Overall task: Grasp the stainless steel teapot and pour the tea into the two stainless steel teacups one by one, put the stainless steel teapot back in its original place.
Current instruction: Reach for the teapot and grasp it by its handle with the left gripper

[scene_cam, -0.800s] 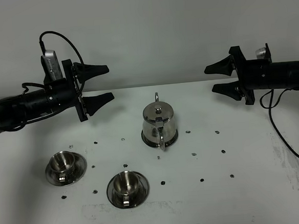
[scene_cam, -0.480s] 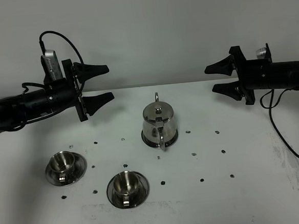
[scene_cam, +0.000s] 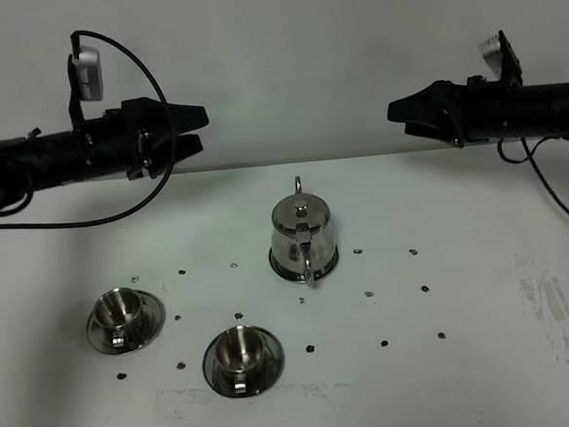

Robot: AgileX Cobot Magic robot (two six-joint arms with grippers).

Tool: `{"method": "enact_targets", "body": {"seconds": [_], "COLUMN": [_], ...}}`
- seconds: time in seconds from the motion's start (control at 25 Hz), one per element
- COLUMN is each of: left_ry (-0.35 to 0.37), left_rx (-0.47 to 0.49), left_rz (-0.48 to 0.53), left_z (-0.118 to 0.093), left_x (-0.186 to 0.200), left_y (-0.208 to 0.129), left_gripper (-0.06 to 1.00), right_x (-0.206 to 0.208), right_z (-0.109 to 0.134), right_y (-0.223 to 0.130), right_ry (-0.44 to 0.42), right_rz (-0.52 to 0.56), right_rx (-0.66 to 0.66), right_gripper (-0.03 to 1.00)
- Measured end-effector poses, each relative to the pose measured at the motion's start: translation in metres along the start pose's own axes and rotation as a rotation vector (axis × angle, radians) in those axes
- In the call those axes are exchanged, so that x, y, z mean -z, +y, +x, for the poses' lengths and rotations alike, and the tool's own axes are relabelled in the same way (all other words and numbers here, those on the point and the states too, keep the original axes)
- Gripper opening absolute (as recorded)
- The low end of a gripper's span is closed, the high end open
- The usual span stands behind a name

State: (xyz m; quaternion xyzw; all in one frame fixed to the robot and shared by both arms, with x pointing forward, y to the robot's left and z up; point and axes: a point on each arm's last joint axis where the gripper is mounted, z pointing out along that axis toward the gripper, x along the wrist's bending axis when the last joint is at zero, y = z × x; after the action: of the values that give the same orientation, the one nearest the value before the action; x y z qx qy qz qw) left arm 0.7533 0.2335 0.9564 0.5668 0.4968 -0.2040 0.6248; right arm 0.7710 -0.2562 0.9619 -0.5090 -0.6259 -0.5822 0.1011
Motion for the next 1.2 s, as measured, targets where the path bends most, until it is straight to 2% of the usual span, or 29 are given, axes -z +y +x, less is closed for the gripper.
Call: {"method": "enact_targets", "body": {"seconds": [0.12, 0.28, 0.36, 0.44, 0.56, 0.64, 0.72, 0.88, 1.04, 1.2], "left_ry": [0.186, 0.48, 0.608, 0.693, 0.745, 0.763, 0.788, 0.863, 0.909, 0.913], "left_rx": [-0.145, -0.299, -0.38, -0.44, -0.517, -0.566, -0.586, -0.692, -0.762, -0.792], "left_rz": [0.048, 0.128, 0.165, 0.163, 0.099, 0.04, 0.0, -0.141, -0.261, -0.313], "left_z": [-0.016, -0.034, -0.054, -0.081, -0.128, -0.158, -0.171, -0.2, -0.234, -0.258], "left_x": [0.009, 0.029, 0.043, 0.055, 0.072, 0.084, 0.096, 0.125, 0.155, 0.176], "left_y": [0.01, 0.021, 0.028, 0.035, 0.04, 0.034, 0.017, -0.02, -0.063, -0.105], "left_gripper": [0.68, 0.68, 0.68, 0.67, 0.64, 0.62, 0.6, 0.58, 0.58, 0.58], "right_x": [0.006, 0.021, 0.033, 0.047, 0.065, 0.077, 0.085, 0.104, 0.12, 0.13], "right_z": [0.007, 0.015, 0.027, 0.046, 0.092, 0.127, 0.151, 0.187, 0.221, 0.252], "right_y": [0.011, 0.028, 0.036, 0.045, 0.055, 0.057, 0.052, 0.038, 0.014, -0.016], "right_ry": [-0.079, -0.3, -0.422, -0.53, -0.62, -0.629, -0.618, -0.615, -0.6, -0.599], "right_rz": [0.074, 0.184, 0.212, 0.235, 0.243, 0.228, 0.232, 0.2, 0.091, -0.018], "right_rx": [0.13, 0.19, 0.215, 0.276, 0.364, 0.397, 0.406, 0.43, 0.514, 0.612], "right_gripper": [0.54, 0.54, 0.54, 0.54, 0.54, 0.54, 0.54, 0.54, 0.54, 0.54]}}
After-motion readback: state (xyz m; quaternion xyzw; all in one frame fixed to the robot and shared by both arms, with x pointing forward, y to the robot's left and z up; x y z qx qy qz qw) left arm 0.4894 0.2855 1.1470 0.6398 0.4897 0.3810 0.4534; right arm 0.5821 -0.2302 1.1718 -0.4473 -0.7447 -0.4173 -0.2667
